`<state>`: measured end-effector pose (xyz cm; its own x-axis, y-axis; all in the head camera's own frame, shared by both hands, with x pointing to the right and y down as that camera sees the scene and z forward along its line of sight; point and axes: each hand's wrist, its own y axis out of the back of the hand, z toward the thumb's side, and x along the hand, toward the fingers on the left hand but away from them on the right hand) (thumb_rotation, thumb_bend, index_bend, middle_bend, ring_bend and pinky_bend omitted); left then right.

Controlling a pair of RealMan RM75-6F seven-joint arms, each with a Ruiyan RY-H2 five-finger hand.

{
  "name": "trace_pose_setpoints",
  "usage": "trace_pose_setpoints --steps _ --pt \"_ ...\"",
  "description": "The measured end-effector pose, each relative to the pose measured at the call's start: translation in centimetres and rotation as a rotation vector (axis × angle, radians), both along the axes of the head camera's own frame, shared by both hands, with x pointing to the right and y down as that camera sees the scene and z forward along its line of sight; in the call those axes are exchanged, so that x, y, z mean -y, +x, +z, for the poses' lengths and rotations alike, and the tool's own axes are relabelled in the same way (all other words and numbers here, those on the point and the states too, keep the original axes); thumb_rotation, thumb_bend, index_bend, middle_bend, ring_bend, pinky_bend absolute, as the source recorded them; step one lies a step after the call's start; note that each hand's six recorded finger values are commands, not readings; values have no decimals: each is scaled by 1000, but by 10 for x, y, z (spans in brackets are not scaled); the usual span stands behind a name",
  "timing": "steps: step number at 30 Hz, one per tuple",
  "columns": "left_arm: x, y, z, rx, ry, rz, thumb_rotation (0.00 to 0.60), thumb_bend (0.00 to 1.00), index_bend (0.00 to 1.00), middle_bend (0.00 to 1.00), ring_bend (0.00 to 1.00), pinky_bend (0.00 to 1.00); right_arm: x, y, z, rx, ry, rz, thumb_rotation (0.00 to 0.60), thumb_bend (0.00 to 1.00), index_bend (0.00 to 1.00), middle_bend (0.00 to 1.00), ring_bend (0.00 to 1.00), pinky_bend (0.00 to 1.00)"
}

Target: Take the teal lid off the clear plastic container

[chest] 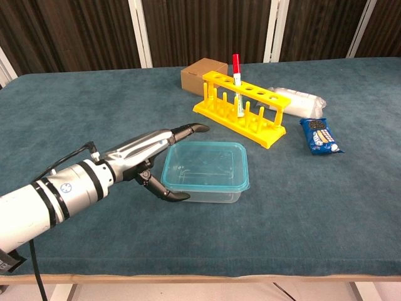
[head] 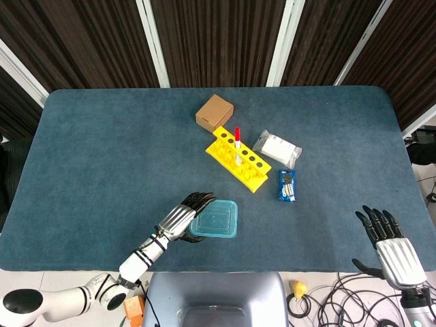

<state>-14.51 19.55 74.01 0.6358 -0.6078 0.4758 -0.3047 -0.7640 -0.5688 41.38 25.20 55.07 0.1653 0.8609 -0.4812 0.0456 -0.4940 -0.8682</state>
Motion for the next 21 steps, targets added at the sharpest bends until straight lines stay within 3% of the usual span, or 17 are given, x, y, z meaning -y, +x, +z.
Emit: trace_pose_setpoints --steps 10,13,17,21 --pt "-2 5 6 -15 -18 -7 600 205 22 0 0 43 0 1 -1 2 -4 3 600 48 0 0 0 0" --pt "-3 6 8 -25 -23 -20 600 215 172 30 0 105 -1 1 0 0 -6 2 600 48 0 0 0 0" --pt "-5 8 11 -35 -26 -27 600 234 393 200 54 174 -1 -1 1 -1 -9 -6 600 48 0 0 0 0" --pt "-9 9 13 -40 -19 -17 600 317 521 335 122 208 -2 -4 2 -2 -8 -17 600 48 0 0 0 0"
